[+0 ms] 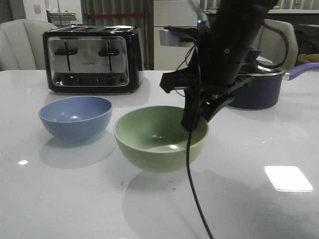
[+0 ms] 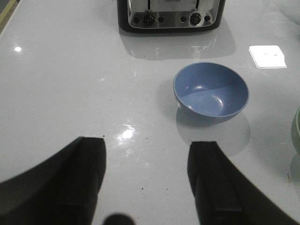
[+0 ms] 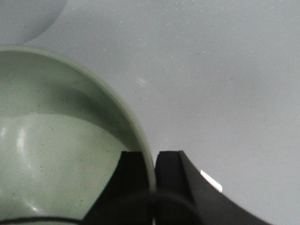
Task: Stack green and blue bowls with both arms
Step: 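Slide the green bowl toward the table center and release it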
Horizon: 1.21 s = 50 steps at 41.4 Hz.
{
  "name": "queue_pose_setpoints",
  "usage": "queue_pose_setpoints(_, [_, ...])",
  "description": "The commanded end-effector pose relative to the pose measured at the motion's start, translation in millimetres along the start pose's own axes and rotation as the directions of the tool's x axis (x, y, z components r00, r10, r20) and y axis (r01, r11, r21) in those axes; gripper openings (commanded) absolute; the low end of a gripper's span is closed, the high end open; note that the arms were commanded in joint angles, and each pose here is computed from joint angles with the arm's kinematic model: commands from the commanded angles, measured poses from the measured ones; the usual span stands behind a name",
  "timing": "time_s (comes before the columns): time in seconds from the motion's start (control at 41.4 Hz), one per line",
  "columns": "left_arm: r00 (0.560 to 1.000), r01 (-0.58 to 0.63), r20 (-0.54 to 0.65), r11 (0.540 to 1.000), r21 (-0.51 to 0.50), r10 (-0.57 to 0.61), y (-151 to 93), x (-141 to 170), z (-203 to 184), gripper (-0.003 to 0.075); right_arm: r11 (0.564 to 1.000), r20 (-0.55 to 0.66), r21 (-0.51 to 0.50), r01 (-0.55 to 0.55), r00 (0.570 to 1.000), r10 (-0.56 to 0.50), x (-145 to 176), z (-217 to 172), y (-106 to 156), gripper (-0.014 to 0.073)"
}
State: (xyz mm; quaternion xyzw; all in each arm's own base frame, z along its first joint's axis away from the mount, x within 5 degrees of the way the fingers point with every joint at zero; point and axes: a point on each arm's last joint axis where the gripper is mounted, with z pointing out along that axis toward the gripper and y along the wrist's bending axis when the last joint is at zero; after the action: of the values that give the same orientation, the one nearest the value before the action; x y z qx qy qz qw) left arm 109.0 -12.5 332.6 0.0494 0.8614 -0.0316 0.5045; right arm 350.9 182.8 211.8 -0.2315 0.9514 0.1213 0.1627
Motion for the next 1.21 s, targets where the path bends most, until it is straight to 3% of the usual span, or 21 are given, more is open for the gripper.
queue_pose_setpoints(0.0, [0.996,0.005,0.090,1.000,0.008,-0.005,-1.0,-14.2,-4.0,0.0455,1.000,0.102,0.003,0.014,0.995,-0.014,-11.4,-17.7,2.2,0.0052])
queue_pose_setpoints(0.193, [0.996,0.005,0.090,1.000,0.008,-0.005,-1.0,-14.2,-4.0,0.0455,0.999,0.093,0.027,0.034,0.995,-0.036,-11.4,-13.4,-0.5,0.0279])
queue_pose_setpoints(0.29, [0.996,0.005,0.090,1.000,0.008,-0.005,-1.0,-14.2,-4.0,0.0455,0.998,0.099,0.041,0.043,0.994,-0.047,-13.8,-16.0,-2.8,0.0347])
queue_pose_setpoints(0.531, [0.996,0.005,0.090,1.000,0.008,-0.005,-1.0,-14.2,-4.0,0.0455,0.997,0.210,0.052,0.061,0.975,-0.070,-15.5,-62.9,5.3,0.0343])
queue_pose_setpoints(0.7, [0.996,0.005,0.090,1.000,0.008,-0.005,-1.0,-14.2,-4.0,0.0455,0.995,0.326,0.071,0.074,0.941,-0.093,6.1,-110.5,12.8,0.0343])
queue_pose_setpoints(0.942, [0.996,0.005,0.090,1.000,0.008,-0.005,-1.0,-14.2,-4.0,0.0455,0.989,0.479,0.106,0.100,0.867,-0.139,68.1,-171.4,22.8,0.0343])
queue_pose_setpoints(1.183, [0.996,0.005,0.090,1.000,0.008,-0.005,-1.0,-14.2,-4.0,0.0455,0.988,0.527,0.114,0.104,0.837,-0.149,133.8,-190.9,26.5,0.0343])
